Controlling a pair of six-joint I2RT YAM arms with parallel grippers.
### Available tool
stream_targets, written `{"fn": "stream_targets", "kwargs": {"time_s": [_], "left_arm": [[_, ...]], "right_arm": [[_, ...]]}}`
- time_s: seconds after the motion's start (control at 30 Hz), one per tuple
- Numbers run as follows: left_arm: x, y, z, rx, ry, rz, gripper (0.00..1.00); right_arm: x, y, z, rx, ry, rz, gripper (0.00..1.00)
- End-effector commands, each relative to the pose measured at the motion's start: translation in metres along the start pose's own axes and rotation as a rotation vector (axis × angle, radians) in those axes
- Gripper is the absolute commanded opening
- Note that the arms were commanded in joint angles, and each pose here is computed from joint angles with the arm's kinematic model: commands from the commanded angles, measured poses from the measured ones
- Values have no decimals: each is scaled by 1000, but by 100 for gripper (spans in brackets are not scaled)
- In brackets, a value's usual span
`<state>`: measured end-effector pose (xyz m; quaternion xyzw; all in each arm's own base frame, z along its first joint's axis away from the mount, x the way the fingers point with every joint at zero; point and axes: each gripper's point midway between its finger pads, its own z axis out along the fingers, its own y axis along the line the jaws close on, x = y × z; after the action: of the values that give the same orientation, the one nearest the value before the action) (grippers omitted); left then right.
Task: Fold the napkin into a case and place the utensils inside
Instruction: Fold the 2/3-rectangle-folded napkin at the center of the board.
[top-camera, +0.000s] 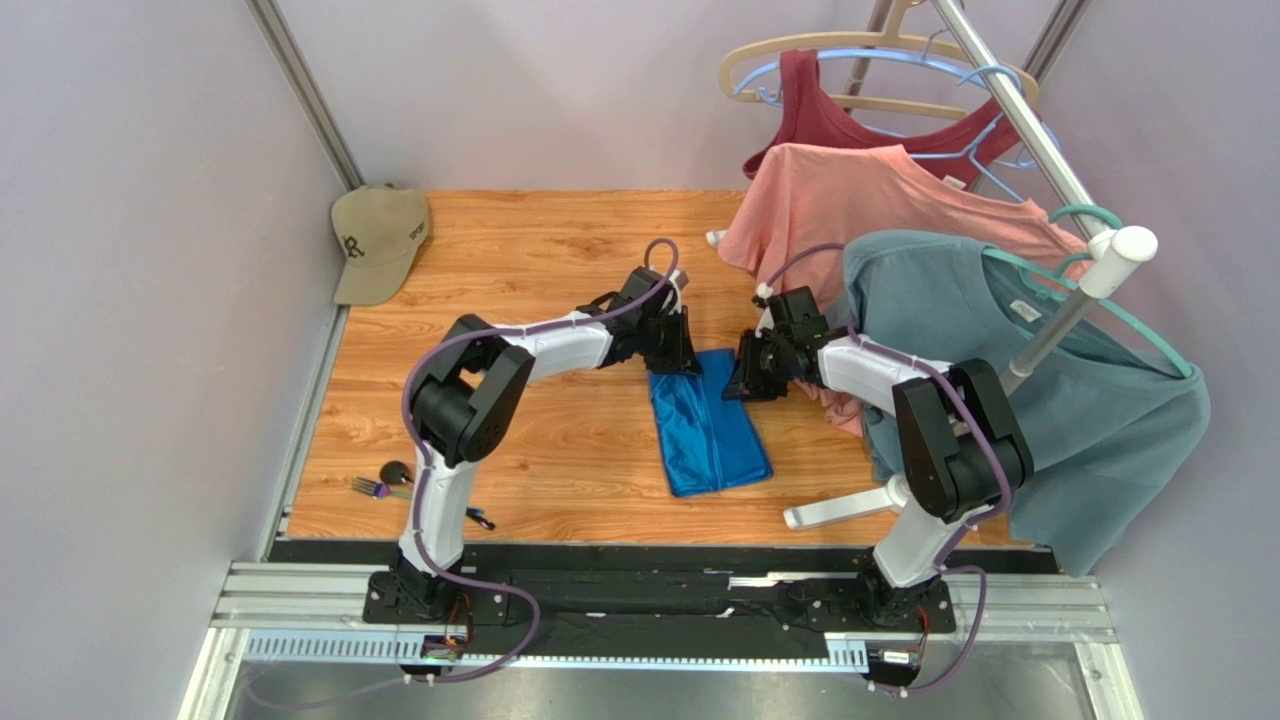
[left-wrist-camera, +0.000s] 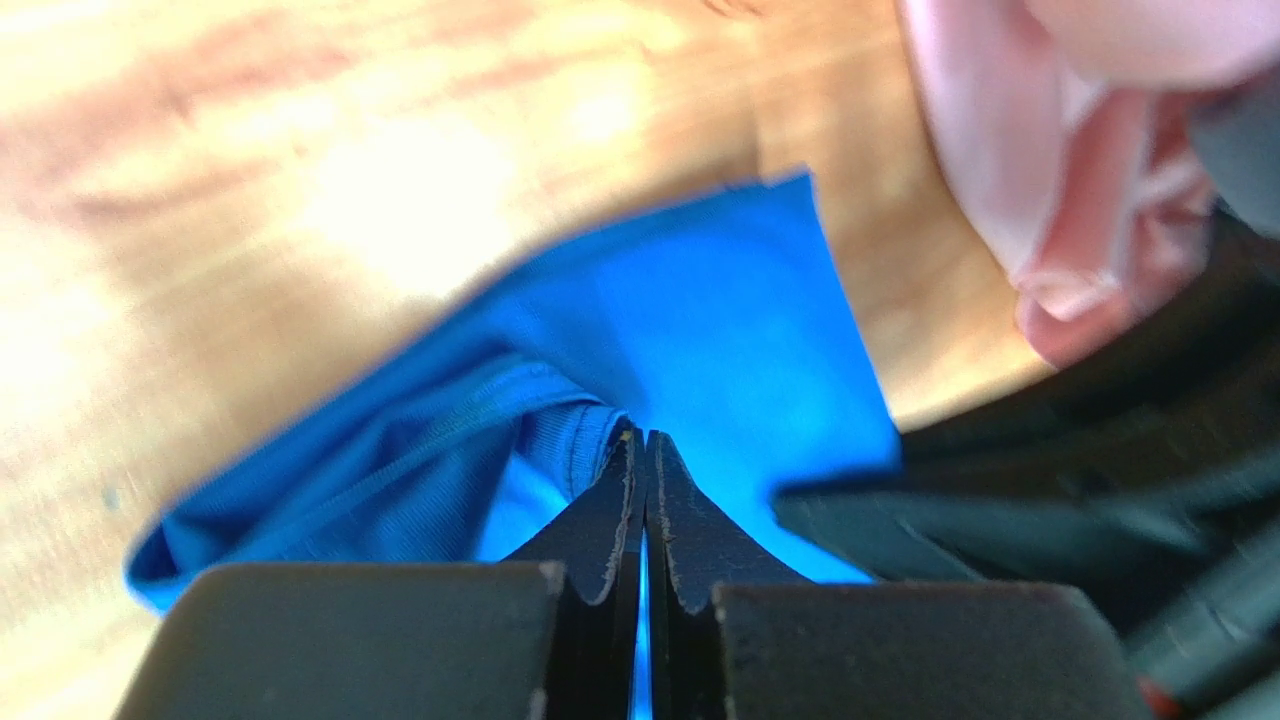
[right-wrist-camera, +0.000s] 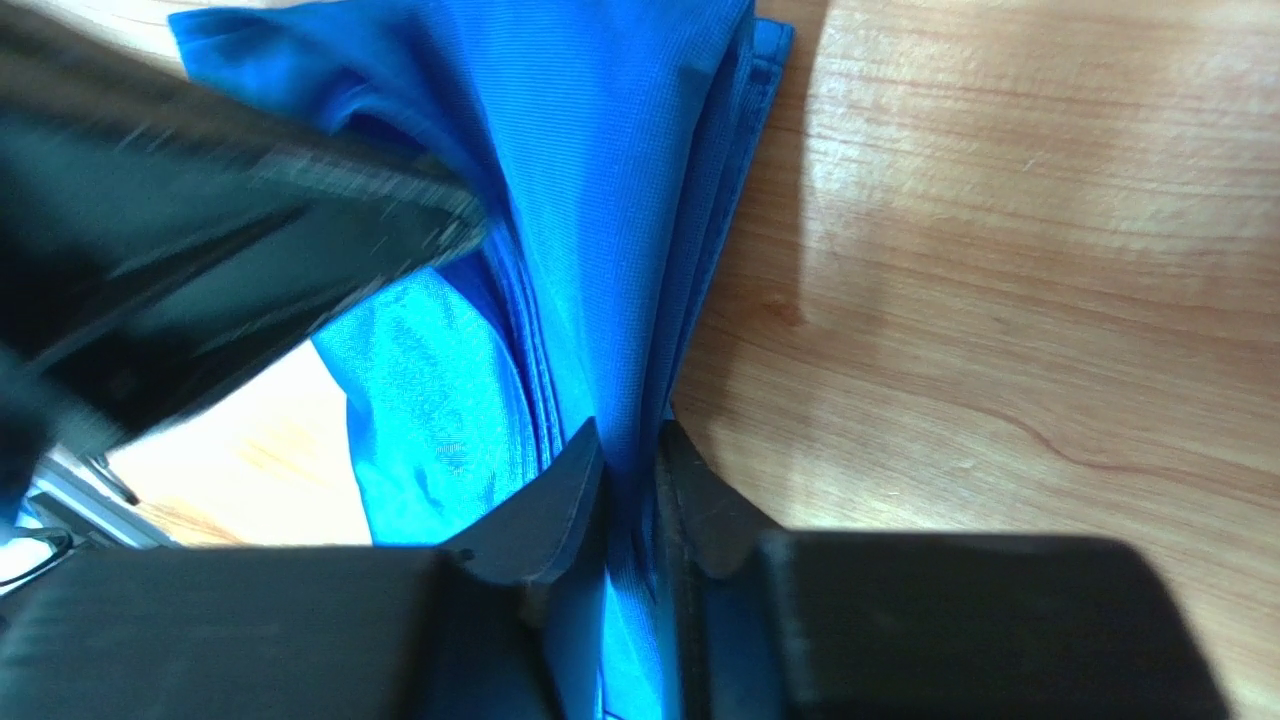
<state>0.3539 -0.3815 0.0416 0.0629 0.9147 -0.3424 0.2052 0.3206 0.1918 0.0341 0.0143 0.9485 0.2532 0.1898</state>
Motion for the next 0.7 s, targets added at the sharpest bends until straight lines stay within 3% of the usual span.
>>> {"fn": "stream_targets", "kwargs": {"time_s": [0.0, 0.17, 0.27, 0.37, 0.47, 0.6, 0.67], "left_arm": [[-8, 15, 13, -63, -20, 5, 1], [-21, 11, 18, -51, -39, 53, 1], [-26, 0, 4, -23, -63, 81, 5], [-31, -20, -16, 31, -82, 108, 18], [-31, -32, -39, 59, -92, 124, 22], [-12, -28, -59, 52, -67, 112, 22], [-7, -31, -67, 71, -77, 106, 16]], "right_arm": [[-15, 15, -12, -62, -69, -34, 16], [-19, 27, -17, -103, -72, -14, 0], [-21, 29, -21, -100, -69, -3, 0], [-23, 30, -24, -96, -74, -5, 0], [-26, 33, -26, -100, -77, -4, 0], [-27, 34, -29, -93, -74, -6, 0], [-27, 35, -28, -95, -71, -5, 0]]}}
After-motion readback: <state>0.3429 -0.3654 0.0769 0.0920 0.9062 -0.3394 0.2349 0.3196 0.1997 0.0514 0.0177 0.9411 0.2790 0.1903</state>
